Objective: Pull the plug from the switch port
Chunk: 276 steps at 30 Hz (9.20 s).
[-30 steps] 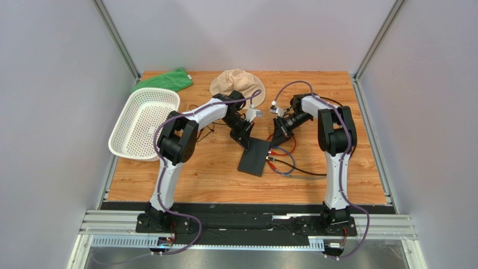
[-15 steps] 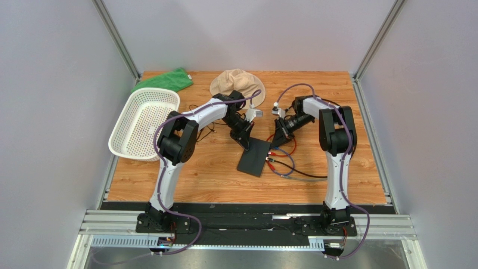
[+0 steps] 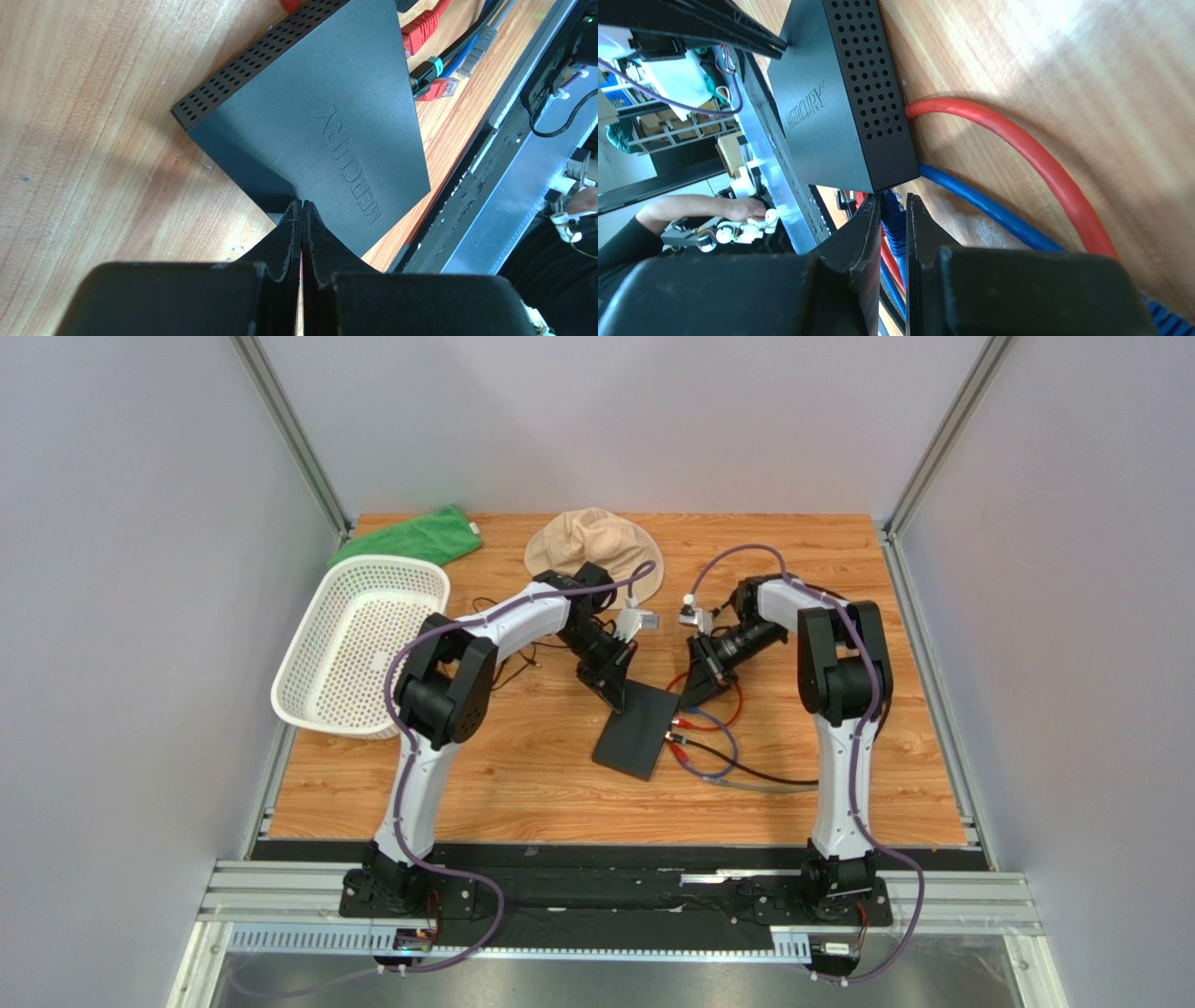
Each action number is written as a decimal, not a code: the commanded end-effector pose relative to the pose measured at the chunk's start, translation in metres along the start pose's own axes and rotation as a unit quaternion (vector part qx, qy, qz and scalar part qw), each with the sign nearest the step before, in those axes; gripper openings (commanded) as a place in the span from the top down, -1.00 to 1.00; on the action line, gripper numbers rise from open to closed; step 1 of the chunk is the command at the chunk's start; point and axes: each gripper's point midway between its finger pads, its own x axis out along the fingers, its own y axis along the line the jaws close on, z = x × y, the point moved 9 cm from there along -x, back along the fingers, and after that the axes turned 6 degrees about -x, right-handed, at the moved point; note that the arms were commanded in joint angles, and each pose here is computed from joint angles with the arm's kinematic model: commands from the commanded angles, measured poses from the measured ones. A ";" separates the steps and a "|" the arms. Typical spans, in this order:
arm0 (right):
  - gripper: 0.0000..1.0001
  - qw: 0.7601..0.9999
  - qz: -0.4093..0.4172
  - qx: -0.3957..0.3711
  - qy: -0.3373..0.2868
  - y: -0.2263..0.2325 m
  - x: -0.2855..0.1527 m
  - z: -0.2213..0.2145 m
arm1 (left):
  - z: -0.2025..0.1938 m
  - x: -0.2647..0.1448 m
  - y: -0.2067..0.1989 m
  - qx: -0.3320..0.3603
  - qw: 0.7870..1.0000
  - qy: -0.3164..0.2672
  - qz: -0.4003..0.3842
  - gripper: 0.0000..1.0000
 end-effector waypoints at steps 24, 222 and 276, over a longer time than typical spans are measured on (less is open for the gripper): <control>0.71 0.988 -0.134 -0.009 -0.074 -0.009 -0.119 -0.007 | -0.002 0.016 0.026 0.020 0.998 0.013 0.062 1.00; 0.22 0.944 -0.280 0.024 -0.171 -0.019 -0.157 -0.005 | 0.010 -0.009 -0.014 0.079 0.996 0.004 0.027 1.00; -0.36 0.993 -0.024 -0.082 -0.086 0.042 -0.022 0.038 | -0.038 -0.046 -0.031 0.089 0.986 -0.010 0.144 0.06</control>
